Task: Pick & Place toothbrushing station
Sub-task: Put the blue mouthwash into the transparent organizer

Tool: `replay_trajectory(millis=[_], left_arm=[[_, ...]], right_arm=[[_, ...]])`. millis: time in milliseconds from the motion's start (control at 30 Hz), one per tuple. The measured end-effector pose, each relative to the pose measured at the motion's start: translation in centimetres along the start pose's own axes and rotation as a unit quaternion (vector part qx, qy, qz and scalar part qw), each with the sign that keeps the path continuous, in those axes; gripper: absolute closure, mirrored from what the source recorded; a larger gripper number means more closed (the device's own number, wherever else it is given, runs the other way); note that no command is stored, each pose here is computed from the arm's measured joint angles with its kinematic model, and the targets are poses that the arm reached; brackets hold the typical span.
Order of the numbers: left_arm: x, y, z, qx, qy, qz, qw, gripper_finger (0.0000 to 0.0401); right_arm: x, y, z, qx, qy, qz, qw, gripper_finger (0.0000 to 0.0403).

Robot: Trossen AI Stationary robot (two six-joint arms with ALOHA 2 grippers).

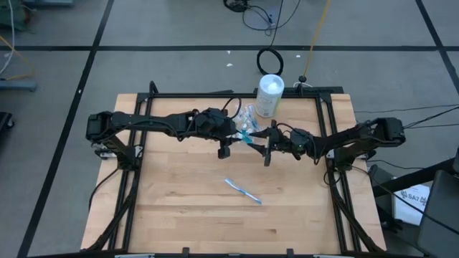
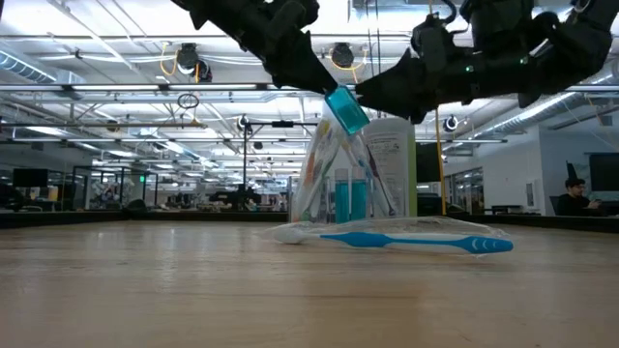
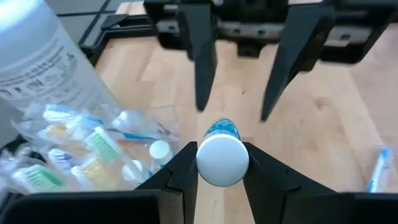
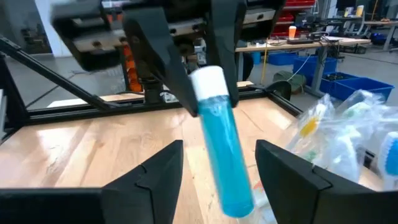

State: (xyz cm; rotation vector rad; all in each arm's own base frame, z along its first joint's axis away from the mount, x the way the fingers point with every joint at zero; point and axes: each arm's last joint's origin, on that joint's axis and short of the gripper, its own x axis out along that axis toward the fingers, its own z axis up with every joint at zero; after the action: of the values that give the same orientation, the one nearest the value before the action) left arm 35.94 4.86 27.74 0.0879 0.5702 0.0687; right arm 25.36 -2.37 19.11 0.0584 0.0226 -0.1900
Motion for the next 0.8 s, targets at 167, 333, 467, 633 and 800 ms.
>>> replay_trajectory(millis=[167, 333, 467, 633, 800], left_arm=[[0.0, 0.1, 0.1, 0.021, 0.001, 0.012, 1.000, 0.0295], [-0.1, 0.7, 0.8, 0.033, 0.006, 0.031, 0.999, 0.0295], [1.3, 1.2, 0.9, 0.029, 0.037, 0.031, 0.998, 0.0295], [4.3, 1.2, -0.4, 0.053, 0.090, 0.031, 0.994, 0.0295], [4.5, 1.5, -0.2, 0.043, 0.091, 0.052, 0.993, 0.0295]], right_arm=[[-1.6, -0.2, 1.6, -0.021, 0.023, -0.003, 1.000, 0.0200], [-3.2, -0.5, 2.7, -0.026, 0.036, -0.042, 0.998, 0.0200], [-3.9, -0.6, 3.4, -0.026, 0.030, -0.058, 0.998, 0.0200], [-4.0, -0.6, 3.4, -0.028, 0.030, -0.053, 0.998, 0.0203], [-4.0, -0.6, 3.2, -0.029, 0.037, -0.053, 0.997, 0.0202]])
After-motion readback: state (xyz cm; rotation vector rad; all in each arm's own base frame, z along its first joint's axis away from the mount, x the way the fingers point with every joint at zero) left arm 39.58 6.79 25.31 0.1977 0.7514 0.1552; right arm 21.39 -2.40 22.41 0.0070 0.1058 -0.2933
